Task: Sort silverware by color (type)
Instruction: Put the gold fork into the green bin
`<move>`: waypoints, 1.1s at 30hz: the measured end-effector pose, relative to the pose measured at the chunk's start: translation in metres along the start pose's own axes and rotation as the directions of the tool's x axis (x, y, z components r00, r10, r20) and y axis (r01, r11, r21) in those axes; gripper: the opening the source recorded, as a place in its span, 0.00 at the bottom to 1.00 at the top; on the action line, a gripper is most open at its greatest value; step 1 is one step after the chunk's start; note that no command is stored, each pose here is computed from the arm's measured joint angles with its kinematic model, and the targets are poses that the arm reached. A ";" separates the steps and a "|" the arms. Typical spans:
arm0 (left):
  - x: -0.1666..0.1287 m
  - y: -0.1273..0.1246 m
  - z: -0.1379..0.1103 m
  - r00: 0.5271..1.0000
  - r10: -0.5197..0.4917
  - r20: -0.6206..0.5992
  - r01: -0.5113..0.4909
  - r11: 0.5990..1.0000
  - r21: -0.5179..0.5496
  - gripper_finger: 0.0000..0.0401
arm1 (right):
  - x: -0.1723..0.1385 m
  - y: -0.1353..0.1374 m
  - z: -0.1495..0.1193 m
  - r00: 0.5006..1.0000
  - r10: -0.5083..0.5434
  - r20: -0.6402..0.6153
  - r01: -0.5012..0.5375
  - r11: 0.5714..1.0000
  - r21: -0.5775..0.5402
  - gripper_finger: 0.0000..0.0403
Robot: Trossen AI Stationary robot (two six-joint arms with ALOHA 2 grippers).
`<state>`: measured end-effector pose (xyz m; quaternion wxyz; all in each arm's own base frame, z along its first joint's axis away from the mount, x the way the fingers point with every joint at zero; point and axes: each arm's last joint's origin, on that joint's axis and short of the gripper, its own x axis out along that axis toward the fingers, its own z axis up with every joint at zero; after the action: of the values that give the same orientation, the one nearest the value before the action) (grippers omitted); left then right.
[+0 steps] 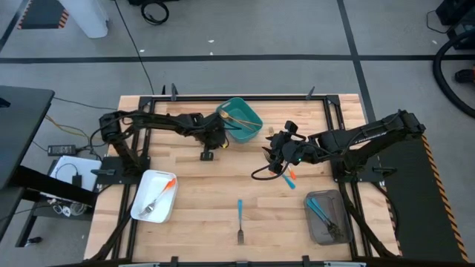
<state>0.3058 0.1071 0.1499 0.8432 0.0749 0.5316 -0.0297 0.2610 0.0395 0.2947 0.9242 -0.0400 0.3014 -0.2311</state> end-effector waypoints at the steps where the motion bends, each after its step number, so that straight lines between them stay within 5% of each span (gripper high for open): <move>1: -0.005 0.000 0.001 1.000 0.003 0.010 -0.003 1.000 0.011 0.05 | 0.000 0.000 0.000 1.000 0.000 0.000 0.000 1.000 0.000 0.43; 10: -0.036 0.007 0.014 0.975 -0.008 0.223 0.003 1.000 0.021 0.05 | 0.000 0.000 0.000 1.000 0.000 0.001 0.000 1.000 0.000 0.43; 21: -0.048 0.027 0.030 0.891 0.119 0.437 -0.162 0.985 0.062 0.05 | 0.000 0.000 0.000 1.000 0.001 0.004 -0.001 1.000 0.002 0.43; 33: -0.025 0.056 0.031 0.818 0.249 0.519 -0.357 0.926 0.119 0.05 | -0.001 0.000 0.002 1.000 -0.023 0.020 0.023 1.000 -0.009 0.43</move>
<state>0.3302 0.1568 0.1913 0.9318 0.2376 0.2725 0.0313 0.2615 0.0398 0.2964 0.9243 -0.0503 0.2926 -0.2398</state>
